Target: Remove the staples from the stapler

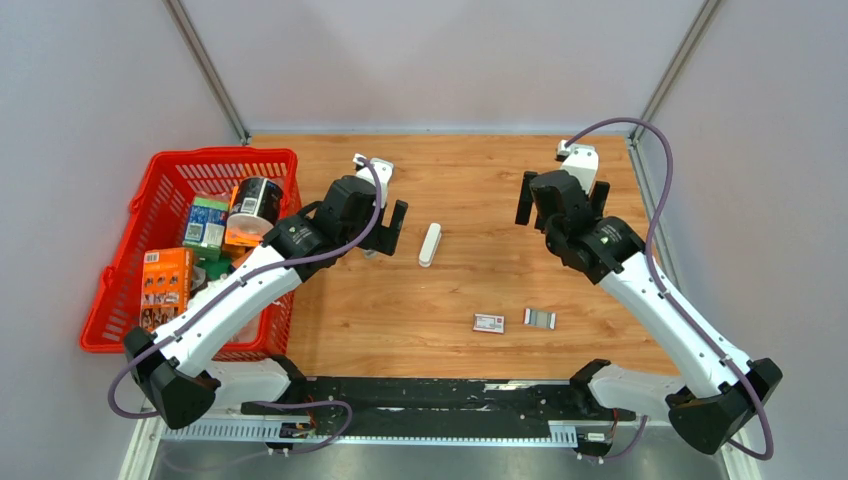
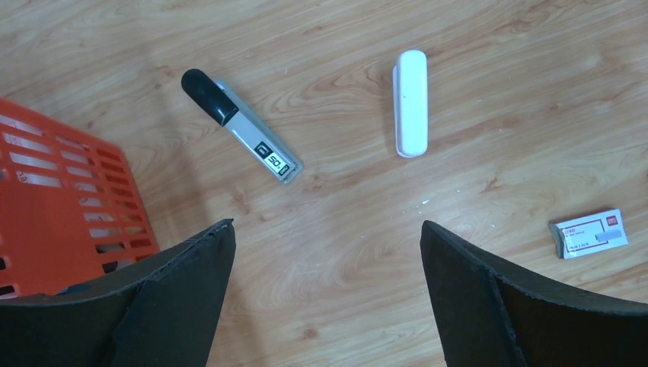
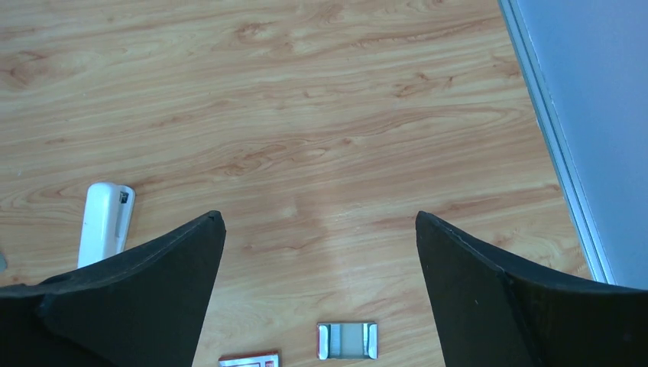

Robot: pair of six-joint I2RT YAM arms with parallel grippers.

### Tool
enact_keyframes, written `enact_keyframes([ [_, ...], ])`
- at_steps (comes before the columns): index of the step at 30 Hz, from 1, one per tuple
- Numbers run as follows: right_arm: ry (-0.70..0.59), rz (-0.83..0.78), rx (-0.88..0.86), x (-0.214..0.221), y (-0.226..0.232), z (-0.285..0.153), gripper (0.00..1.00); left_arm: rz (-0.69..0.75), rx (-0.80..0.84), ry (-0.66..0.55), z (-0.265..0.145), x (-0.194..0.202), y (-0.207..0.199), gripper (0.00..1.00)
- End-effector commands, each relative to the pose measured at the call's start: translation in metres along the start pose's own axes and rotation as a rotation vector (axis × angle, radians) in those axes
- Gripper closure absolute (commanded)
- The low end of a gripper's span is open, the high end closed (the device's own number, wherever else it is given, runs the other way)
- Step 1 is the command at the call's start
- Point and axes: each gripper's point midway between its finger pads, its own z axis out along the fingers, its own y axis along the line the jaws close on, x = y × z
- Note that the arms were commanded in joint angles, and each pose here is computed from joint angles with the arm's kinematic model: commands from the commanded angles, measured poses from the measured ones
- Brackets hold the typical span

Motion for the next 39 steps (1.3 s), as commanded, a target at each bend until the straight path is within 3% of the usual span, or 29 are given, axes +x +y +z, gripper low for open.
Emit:
enact_keyframes([
  [1, -0.068, 0.049, 0.010, -0.033, -0.002, -0.011, 0.00, -0.050, 0.001, -0.066, -0.005, -0.020, -0.001, 0.02],
  [5, -0.069, 0.053, -0.011, -0.033, 0.003, -0.009, 0.00, -0.074, -0.036, -0.061, -0.001, -0.019, 0.003, 0.02],
  [10, -0.032, 0.018, -0.003, -0.027, 0.010, -0.001, 0.00, -0.120, -0.214, -0.046, -0.001, -0.019, 0.030, 0.02],
  [17, 0.032, -0.024, -0.034, -0.009, 0.021, 0.008, 0.00, -0.193, -0.234, -0.023, 0.018, -0.020, 0.025, 0.02],
  [27, 0.097, -0.038, -0.157, 0.017, 0.040, 0.009, 0.00, -0.340, -0.317, 0.056, 0.072, -0.004, 0.045, 0.02],
  [39, 0.180, -0.098, -0.310, 0.051, 0.067, 0.008, 0.00, -0.505, -0.446, 0.069, 0.135, 0.014, 0.070, 0.04],
])
